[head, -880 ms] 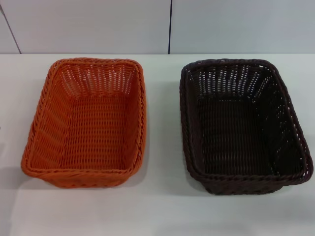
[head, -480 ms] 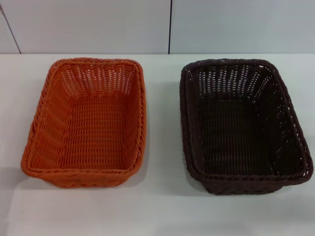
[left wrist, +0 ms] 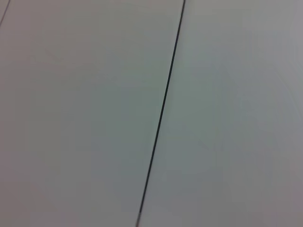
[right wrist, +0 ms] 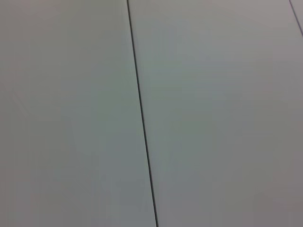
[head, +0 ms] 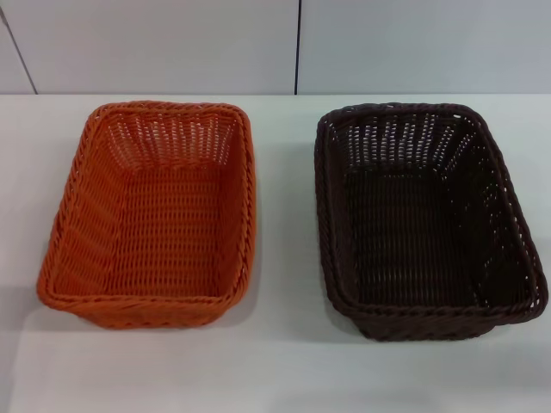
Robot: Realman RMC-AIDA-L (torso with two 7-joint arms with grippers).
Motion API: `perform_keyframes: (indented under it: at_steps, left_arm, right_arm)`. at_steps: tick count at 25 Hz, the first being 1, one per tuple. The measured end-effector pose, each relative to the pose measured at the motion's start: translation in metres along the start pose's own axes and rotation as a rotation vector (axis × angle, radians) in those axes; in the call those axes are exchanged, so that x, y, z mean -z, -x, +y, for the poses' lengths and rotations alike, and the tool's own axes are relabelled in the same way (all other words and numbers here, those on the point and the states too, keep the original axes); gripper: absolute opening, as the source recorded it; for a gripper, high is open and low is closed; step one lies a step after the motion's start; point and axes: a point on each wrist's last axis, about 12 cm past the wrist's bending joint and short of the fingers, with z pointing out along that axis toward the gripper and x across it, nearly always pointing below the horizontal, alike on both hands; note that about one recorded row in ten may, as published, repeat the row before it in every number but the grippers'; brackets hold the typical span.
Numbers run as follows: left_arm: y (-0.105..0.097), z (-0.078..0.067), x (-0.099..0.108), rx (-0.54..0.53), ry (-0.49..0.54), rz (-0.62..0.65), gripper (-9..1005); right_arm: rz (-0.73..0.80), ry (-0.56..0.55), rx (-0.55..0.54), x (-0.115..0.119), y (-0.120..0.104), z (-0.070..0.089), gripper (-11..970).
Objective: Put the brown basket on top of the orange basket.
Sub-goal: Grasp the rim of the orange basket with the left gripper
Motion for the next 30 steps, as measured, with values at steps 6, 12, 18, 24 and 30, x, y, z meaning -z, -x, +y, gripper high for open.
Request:
perform_keyframes:
  at_steps: [6, 12, 18, 24, 30]
  left_arm:
    - [0.005, 0.004, -0.028, 0.075, -0.079, -0.031, 804]
    - [0.011, 0.012, -0.052, 0.154, -0.154, -0.026, 803]
    - [0.041, 0.019, -0.113, 0.262, -0.38, 0.001, 802]
    - [0.076, 0.026, -0.155, 0.309, -0.542, 0.153, 801]
    - [0.11, 0.024, -0.189, 0.268, -0.66, 0.526, 800]
  right_arm:
    - [0.031, -0.008, -0.028, 0.003, -0.003, -0.003, 829]
    - [0.052, -0.01, -0.028, 0.003, -0.006, -0.003, 829]
    - [0.058, -0.006, -0.026, 0.003, -0.006, -0.003, 829]
    - [0.062, -0.009, -0.022, 0.003, -0.007, -0.004, 830]
    - [0.071, -0.017, -0.019, 0.003, -0.008, -0.006, 830]
